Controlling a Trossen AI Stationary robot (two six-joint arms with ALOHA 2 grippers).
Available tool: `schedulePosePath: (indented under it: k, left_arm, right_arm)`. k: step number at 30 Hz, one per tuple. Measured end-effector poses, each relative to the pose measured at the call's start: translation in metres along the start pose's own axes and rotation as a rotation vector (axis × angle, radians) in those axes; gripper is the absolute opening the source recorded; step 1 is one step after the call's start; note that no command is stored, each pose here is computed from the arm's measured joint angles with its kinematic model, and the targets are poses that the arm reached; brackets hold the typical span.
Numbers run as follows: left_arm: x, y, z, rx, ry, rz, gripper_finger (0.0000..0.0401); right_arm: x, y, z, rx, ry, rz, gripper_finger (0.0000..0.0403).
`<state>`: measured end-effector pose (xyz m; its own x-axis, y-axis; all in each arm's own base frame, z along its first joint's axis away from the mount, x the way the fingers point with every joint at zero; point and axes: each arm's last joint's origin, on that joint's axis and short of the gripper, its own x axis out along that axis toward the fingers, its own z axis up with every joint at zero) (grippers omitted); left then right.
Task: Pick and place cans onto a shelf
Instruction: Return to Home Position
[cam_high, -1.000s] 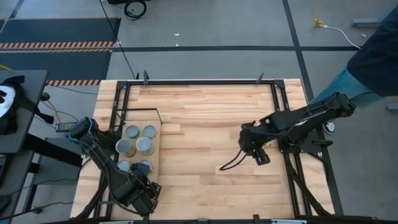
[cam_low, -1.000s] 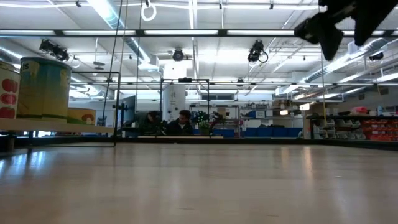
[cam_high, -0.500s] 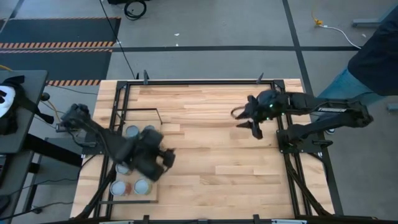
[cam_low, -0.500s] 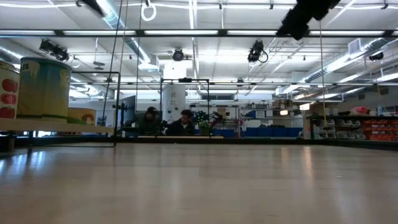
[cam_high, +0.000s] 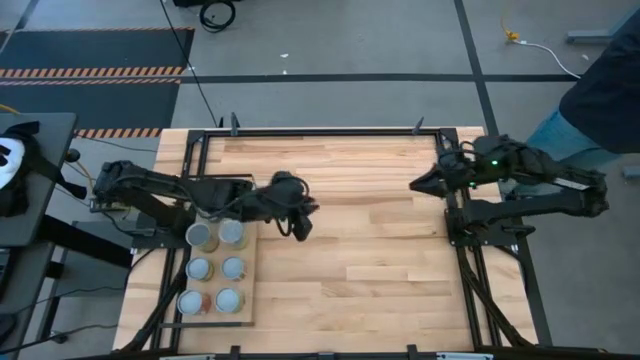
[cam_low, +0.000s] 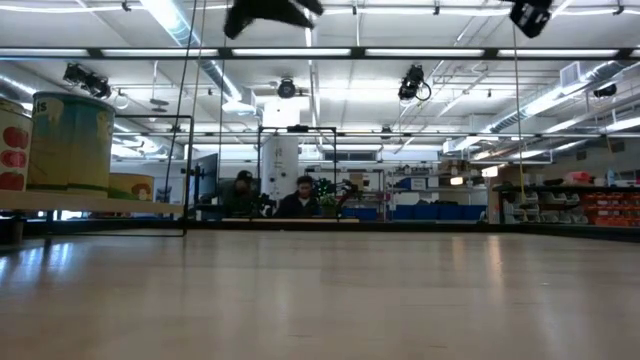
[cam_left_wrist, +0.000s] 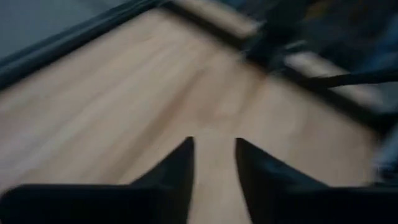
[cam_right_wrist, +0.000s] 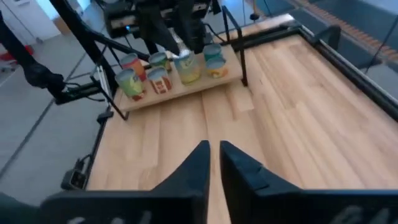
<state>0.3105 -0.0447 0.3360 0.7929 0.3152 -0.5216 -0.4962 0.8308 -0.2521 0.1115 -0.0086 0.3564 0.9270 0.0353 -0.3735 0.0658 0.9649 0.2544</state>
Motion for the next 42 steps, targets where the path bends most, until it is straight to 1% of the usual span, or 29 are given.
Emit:
schedulePosePath:
  k: [2,5,6,8,11,13,15,17,19,21,22,24,26,28,30,33,35,36,39,42]
  left_arm:
    - [0.008,0.006,-0.003,-0.017,-0.061,-0.132,0.0079]
    - [0.012,0.026,-0.005,-0.083,-0.198,-0.265,0.0021]
    - [0.011,0.036,-0.003,-0.106,-0.244,-0.288,0.0011]
    - [0.003,0.06,-0.001,-0.128,-0.329,-0.325,0.0009]
    - [-0.014,0.095,-0.003,-0.095,-0.405,-0.327,0.0014]
    - [-0.026,0.113,-0.006,-0.008,-0.451,-0.289,0.0013]
    - [-0.036,0.126,-0.01,0.093,-0.493,-0.235,0.001]
    - [-0.043,0.134,-0.012,0.143,-0.519,-0.191,0.0009]
    - [-0.048,0.139,-0.014,0.127,-0.53,-0.181,0.0009]
    - [-0.051,0.14,-0.014,0.088,-0.536,-0.192,0.0014]
    - [-0.051,0.14,-0.014,0.101,-0.537,-0.188,0.0017]
    - [-0.051,0.139,-0.014,0.194,-0.546,-0.165,0.0022]
    - [-0.051,0.138,-0.014,0.291,-0.547,-0.184,0.0025]
    - [-0.053,0.136,-0.014,0.371,-0.549,-0.264,0.0026]
    - [-0.058,0.132,-0.015,0.441,-0.559,-0.387,0.0026]
    - [-0.063,0.128,-0.017,0.501,-0.549,-0.569,0.0023]
    - [-0.061,0.127,-0.021,0.524,-0.548,-0.651,0.0023]
    - [-0.061,0.126,-0.024,0.528,-0.56,-0.683,0.0024]
    - [-0.056,0.129,-0.034,0.515,-0.607,-0.711,0.0025]
    - [-0.049,0.133,-0.046,0.495,-0.577,-0.712,0.0025]
  right_arm:
    - [-0.011,0.0,-0.006,-0.003,0.013,-0.005,0.0052]
    - [-0.024,0.0,-0.012,-0.048,0.01,-0.017,0.0063]
    - [-0.026,0.0,-0.013,-0.048,0.005,-0.016,0.0064]
    - [-0.031,0.001,-0.015,-0.06,-0.011,-0.014,0.0065]
    - [-0.037,0.0,-0.014,-0.091,-0.055,-0.051,0.0066]
    - [-0.04,0.0,-0.013,-0.109,-0.087,-0.082,0.0066]
    - [-0.046,0.0,-0.014,-0.133,-0.118,-0.096,0.0066]
    - [-0.053,0.001,-0.016,-0.178,-0.149,-0.1,0.0066]
    - [-0.06,0.0,-0.021,-0.216,-0.199,-0.099,0.0066]
    - [-0.064,-0.001,-0.027,-0.242,-0.278,-0.095,0.0066]
    - [-0.065,-0.001,-0.031,-0.251,-0.326,-0.09,0.0066]
    - [-0.067,-0.002,-0.037,-0.253,-0.432,-0.074,0.0066]
    - [-0.066,-0.004,-0.046,-0.232,-0.522,-0.05,0.0066]
    - [-0.063,-0.007,-0.057,-0.22,-0.58,-0.02,0.0066]
    - [-0.059,-0.009,-0.068,-0.224,-0.621,0.012,0.0066]
    - [-0.049,-0.013,-0.079,-0.209,-0.678,0.042,0.0066]
    - [-0.04,-0.015,-0.082,-0.189,-0.682,0.05,0.0066]
    - [-0.036,-0.015,-0.082,-0.19,-0.7,0.056,0.0066]
    - [-0.024,-0.017,-0.087,-0.212,-0.749,0.097,0.0066]
    - [-0.015,-0.019,-0.094,-0.224,-0.848,0.146,0.0066]
